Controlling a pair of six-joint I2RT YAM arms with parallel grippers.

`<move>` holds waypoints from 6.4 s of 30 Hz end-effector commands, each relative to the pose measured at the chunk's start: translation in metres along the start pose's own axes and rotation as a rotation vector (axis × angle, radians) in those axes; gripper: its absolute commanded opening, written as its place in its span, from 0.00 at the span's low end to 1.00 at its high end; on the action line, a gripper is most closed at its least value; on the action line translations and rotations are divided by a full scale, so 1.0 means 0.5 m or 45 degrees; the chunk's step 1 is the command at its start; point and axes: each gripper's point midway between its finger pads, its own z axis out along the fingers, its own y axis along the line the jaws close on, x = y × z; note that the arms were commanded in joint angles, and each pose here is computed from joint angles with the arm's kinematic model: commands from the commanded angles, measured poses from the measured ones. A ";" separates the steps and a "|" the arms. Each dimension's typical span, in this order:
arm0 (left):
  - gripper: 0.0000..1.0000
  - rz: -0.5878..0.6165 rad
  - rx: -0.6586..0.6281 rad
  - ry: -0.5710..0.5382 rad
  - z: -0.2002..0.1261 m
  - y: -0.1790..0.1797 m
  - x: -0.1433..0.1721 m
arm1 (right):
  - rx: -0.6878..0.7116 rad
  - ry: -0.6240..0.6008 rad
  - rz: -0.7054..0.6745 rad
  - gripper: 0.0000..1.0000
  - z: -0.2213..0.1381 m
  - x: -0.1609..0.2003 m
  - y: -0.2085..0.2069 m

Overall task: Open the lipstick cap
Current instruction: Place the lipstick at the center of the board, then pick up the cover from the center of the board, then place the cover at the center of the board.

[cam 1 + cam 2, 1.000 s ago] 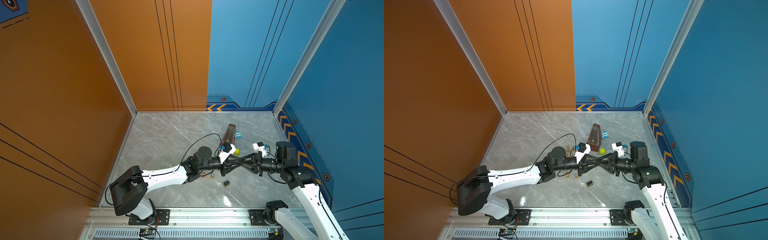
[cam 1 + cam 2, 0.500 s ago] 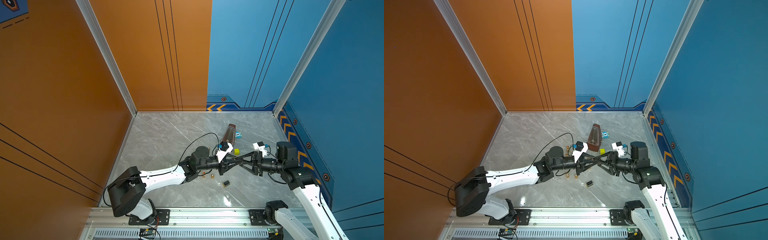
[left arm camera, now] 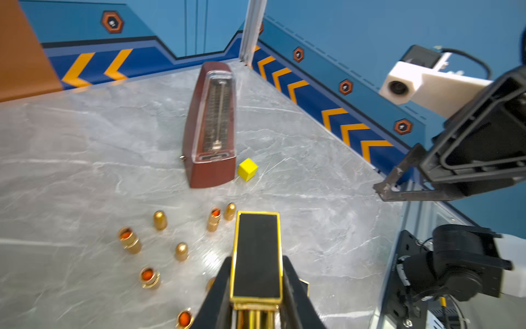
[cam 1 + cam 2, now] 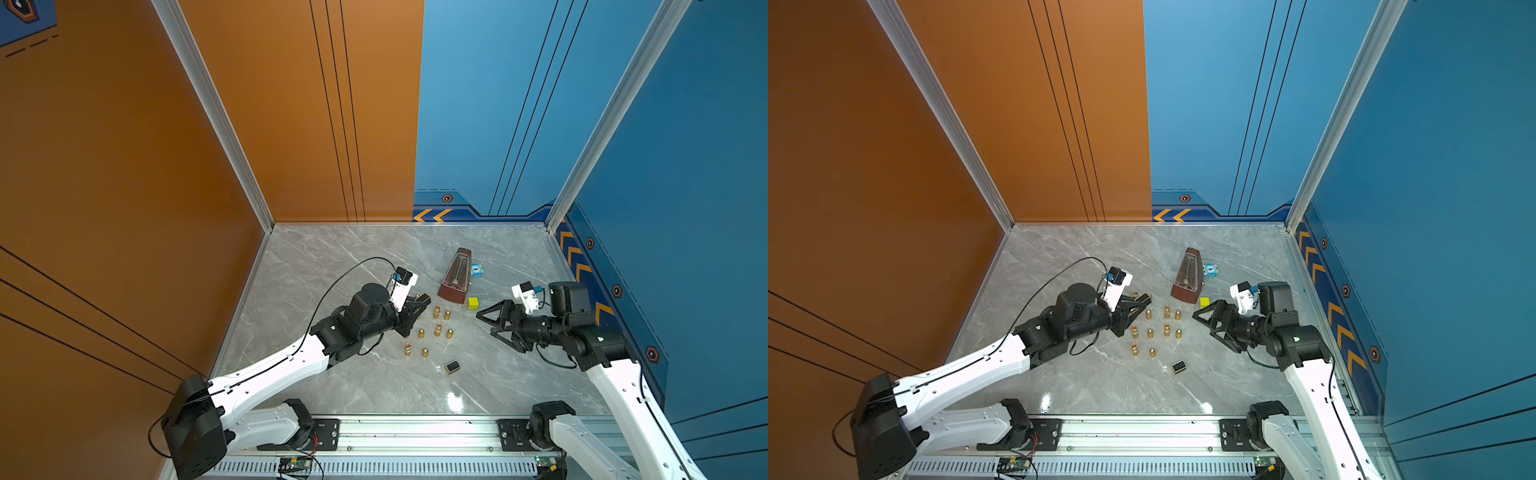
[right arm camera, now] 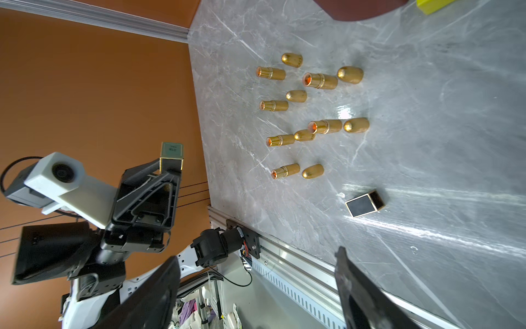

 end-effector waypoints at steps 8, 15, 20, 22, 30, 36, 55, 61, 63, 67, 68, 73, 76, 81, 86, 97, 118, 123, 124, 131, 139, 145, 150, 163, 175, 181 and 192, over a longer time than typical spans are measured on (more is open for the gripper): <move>0.02 -0.275 -0.578 0.617 -0.096 0.195 0.213 | 0.262 0.152 -0.096 0.93 0.040 0.033 -0.084; 0.03 -0.280 -0.630 0.880 -0.086 0.212 0.296 | 0.348 0.255 -0.139 0.97 0.067 0.056 -0.111; 0.04 -0.225 -0.657 1.023 -0.066 0.216 0.318 | 0.391 0.287 -0.164 1.00 0.076 0.065 -0.122; 0.07 -0.193 -0.673 1.084 -0.063 0.219 0.331 | 0.405 0.294 -0.170 1.00 0.078 0.067 -0.128; 0.09 -0.135 -0.681 1.212 -0.046 0.222 0.337 | 0.484 0.361 -0.170 1.00 0.093 0.082 -0.161; 0.14 -0.125 -0.651 1.304 -0.044 0.219 0.354 | 0.567 0.387 -0.197 1.00 0.101 0.088 -0.182; 0.33 -0.064 -0.606 1.488 -0.004 0.230 0.386 | 0.621 0.421 -0.218 1.00 0.112 0.093 -0.193; 0.44 -0.044 -0.605 1.456 0.006 0.232 0.365 | 0.612 0.418 -0.223 1.00 0.112 0.091 -0.187; 0.48 -0.034 -0.601 1.408 0.006 0.227 0.342 | 0.619 0.412 -0.224 1.00 0.112 0.089 -0.189; 0.52 0.011 -0.572 1.274 0.003 0.200 0.280 | 0.634 0.397 -0.235 1.00 0.108 0.085 -0.192; 0.54 0.037 -0.577 1.228 -0.002 0.192 0.260 | 0.646 0.388 -0.236 1.00 0.105 0.082 -0.193; 0.54 0.248 -0.568 0.999 -0.027 0.119 0.170 | 0.672 0.321 -0.217 1.00 0.086 0.067 -0.202; 0.55 0.408 -0.491 0.935 -0.036 0.050 0.157 | 0.673 0.305 -0.188 1.00 0.079 0.067 -0.211; 0.54 0.618 -0.332 0.910 -0.002 -0.087 0.184 | 0.700 0.239 -0.123 1.00 0.064 0.056 -0.232; 0.51 0.730 -0.163 0.929 0.073 -0.181 0.249 | 0.712 0.174 -0.032 1.00 0.045 0.049 -0.258; 0.44 0.742 -0.075 0.957 0.212 -0.211 0.329 | 0.675 0.126 0.065 0.99 0.032 0.057 -0.280; 0.38 0.688 -0.026 1.136 0.216 -0.173 0.421 | 0.711 0.023 0.115 0.93 0.008 0.041 -0.288; 0.33 0.704 -0.037 1.131 0.224 -0.169 0.419 | 0.703 0.031 0.115 0.92 0.009 0.044 -0.287; 0.33 0.706 -0.040 1.133 0.227 -0.168 0.420 | 0.702 0.032 0.111 0.92 0.009 0.044 -0.286; 0.39 0.704 -0.090 1.116 0.241 -0.160 0.415 | 0.692 0.031 0.114 0.92 0.009 0.044 -0.283; 0.31 0.691 -0.088 1.126 0.247 -0.160 0.424 | 0.688 0.030 0.105 0.91 0.008 0.044 -0.281; 0.22 0.688 -0.103 1.097 0.240 -0.154 0.404 | 0.671 0.027 0.084 0.89 0.006 0.043 -0.272; 0.18 0.659 -0.065 1.011 0.229 -0.165 0.369 | 0.632 0.034 0.046 0.87 0.002 0.048 -0.256; 0.16 0.504 0.092 0.630 0.156 -0.159 0.222 | 0.098 0.155 -0.148 0.80 0.025 0.080 -0.089; 0.14 0.496 0.391 0.488 0.092 -0.208 0.196 | -0.048 0.309 -0.369 0.69 0.089 0.111 -0.003; 0.11 0.493 0.448 0.455 0.083 -0.224 0.184 | -0.026 0.356 -0.404 0.61 0.119 0.118 -0.005; 0.11 0.487 0.464 0.457 0.077 -0.219 0.199 | -0.017 0.375 -0.376 0.41 0.145 0.120 -0.018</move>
